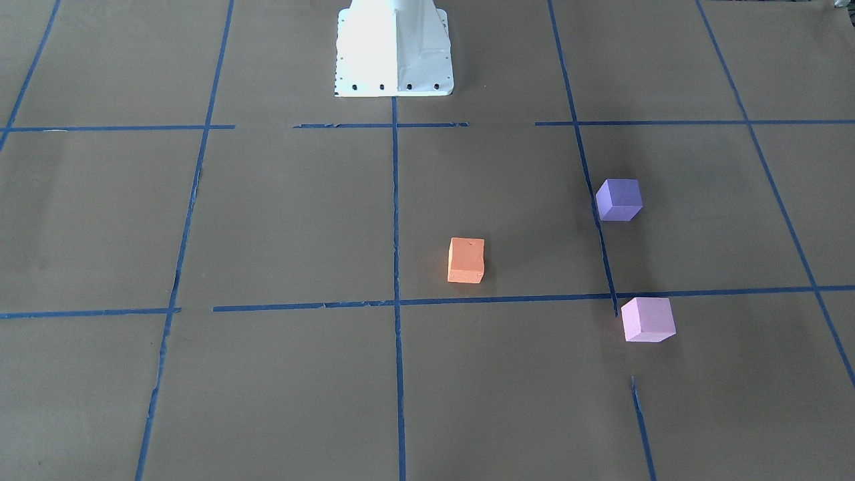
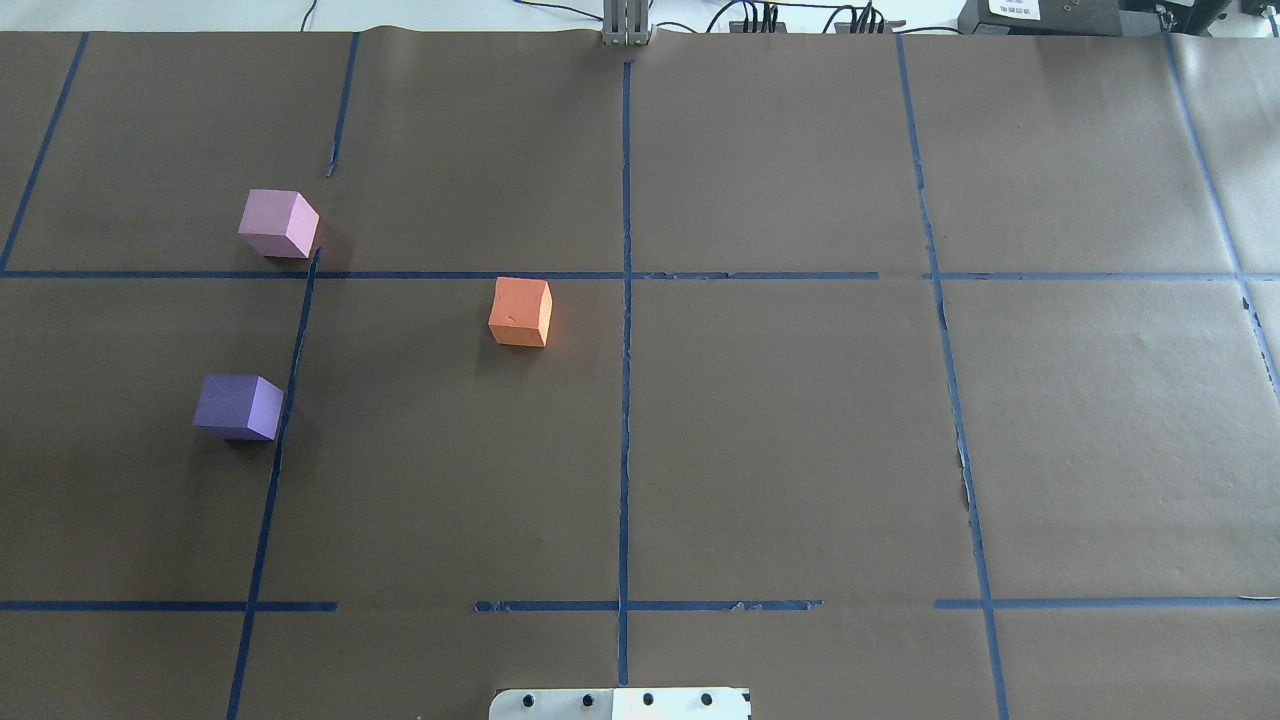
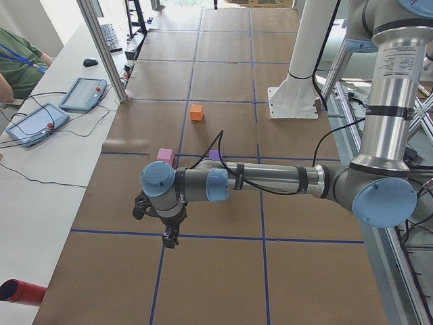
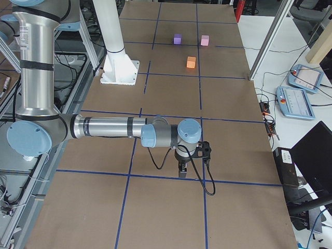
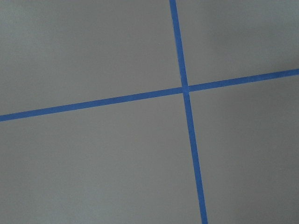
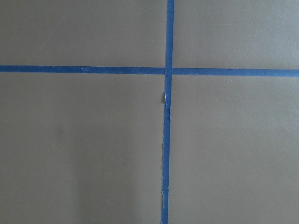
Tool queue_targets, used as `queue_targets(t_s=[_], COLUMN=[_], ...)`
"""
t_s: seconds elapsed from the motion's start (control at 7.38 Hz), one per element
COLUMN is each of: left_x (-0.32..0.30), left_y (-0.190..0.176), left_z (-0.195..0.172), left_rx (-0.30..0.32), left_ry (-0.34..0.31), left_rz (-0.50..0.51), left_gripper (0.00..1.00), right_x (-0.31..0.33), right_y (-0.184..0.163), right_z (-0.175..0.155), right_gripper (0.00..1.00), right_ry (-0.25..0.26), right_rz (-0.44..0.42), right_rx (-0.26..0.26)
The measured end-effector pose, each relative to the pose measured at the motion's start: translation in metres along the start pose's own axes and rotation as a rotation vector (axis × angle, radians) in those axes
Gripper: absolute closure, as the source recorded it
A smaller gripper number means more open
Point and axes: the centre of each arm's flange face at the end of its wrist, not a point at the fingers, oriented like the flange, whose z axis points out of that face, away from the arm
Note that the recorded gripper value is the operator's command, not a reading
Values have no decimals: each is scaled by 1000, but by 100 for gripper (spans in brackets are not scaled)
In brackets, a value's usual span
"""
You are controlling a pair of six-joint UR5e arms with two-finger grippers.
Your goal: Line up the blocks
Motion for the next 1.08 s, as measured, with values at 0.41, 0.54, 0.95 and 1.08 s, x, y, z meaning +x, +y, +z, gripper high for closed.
queue_targets(t_s=[0.41,0.54,0.95,1.08], left_x=[96,150,333,385], left_y=[-48,-66,-101,-105], left_z=[-65,-86,-103,-95], left_rx=[96,109,123,112], left_ry=[-17,-12,28,44], left_rz=[10,37,90,77], left_gripper=[0,0,0,0], right_x=[0,0,0,0], right_y=[0,0,0,0], right_z=[0,0,0,0], right_gripper=[0,0,0,0], right_ry=[0,0,0,0], right_rz=[1,0,0,0], right_rx=[0,0,0,0])
